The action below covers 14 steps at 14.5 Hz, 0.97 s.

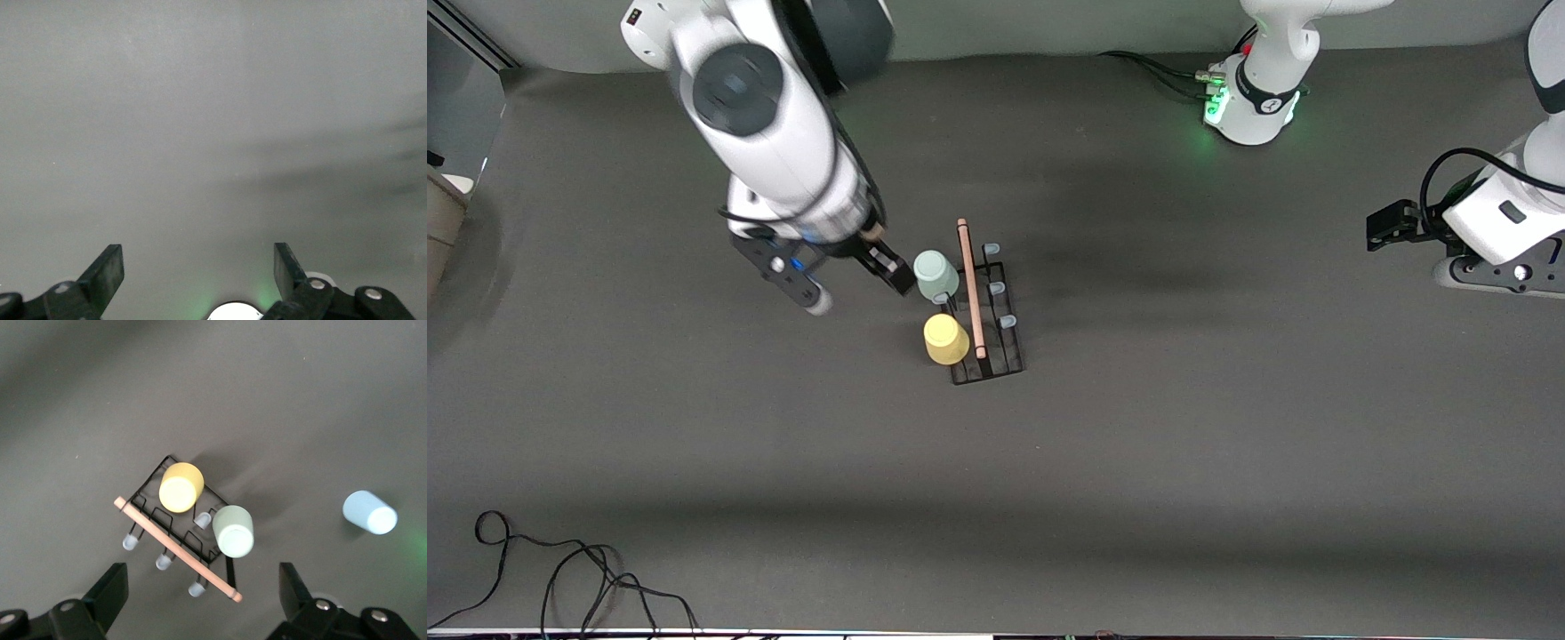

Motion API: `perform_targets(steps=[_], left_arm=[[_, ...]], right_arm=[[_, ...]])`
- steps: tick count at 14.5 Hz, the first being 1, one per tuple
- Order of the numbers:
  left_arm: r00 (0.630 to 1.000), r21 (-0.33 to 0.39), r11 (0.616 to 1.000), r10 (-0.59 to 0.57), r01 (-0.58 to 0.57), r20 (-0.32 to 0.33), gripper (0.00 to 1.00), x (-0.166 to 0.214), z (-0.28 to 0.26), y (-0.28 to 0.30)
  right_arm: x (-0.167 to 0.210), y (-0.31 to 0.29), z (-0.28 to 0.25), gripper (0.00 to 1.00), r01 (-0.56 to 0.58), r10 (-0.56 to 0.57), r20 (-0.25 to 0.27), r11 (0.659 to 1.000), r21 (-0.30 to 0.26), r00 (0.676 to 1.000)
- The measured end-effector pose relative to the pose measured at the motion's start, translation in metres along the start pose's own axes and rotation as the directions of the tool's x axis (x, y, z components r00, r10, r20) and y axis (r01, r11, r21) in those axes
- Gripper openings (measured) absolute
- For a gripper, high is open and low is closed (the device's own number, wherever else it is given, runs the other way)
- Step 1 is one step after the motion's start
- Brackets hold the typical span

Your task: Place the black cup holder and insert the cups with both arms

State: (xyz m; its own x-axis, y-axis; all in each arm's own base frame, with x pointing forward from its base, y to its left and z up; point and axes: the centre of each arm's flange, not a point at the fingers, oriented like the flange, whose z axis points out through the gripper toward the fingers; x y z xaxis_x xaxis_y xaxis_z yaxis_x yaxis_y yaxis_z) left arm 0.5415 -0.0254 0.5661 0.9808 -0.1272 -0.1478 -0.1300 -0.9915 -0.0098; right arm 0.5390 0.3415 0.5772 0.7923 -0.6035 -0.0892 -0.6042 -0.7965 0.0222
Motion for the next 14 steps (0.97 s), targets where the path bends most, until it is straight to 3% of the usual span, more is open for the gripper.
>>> perform_targets(steps=[2,5,9,14], left_arm=[[1.0,0.0,1.0,-0.001,0.001,0.0,1.0,0.0,0.0,0.0],[1.0,0.0,1.0,-0.001,0.001,0.0,1.0,0.0,0.0,-0.001],[1.0,0.0,1.0,-0.002,0.002,0.0,1.0,0.0,0.0,-0.001],[1.0,0.0,1.0,-0.002,0.002,0.0,1.0,0.0,0.0,-0.001]], right_arm=[[0.024,0.04,-0.031,1.0,0.094,-0.094,-0.002,0.995,0.012,0.996],[0.059,0.105,-0.046,1.0,0.276,-0.276,0.0,0.961,-0.013,0.961],[0.122,0.179,-0.051,1.0,0.383,-0.383,0.015,0.924,0.0,0.924],[0.202,0.256,-0.055,1.0,0.529,-0.529,-0.016,0.848,-0.012,0.848]])
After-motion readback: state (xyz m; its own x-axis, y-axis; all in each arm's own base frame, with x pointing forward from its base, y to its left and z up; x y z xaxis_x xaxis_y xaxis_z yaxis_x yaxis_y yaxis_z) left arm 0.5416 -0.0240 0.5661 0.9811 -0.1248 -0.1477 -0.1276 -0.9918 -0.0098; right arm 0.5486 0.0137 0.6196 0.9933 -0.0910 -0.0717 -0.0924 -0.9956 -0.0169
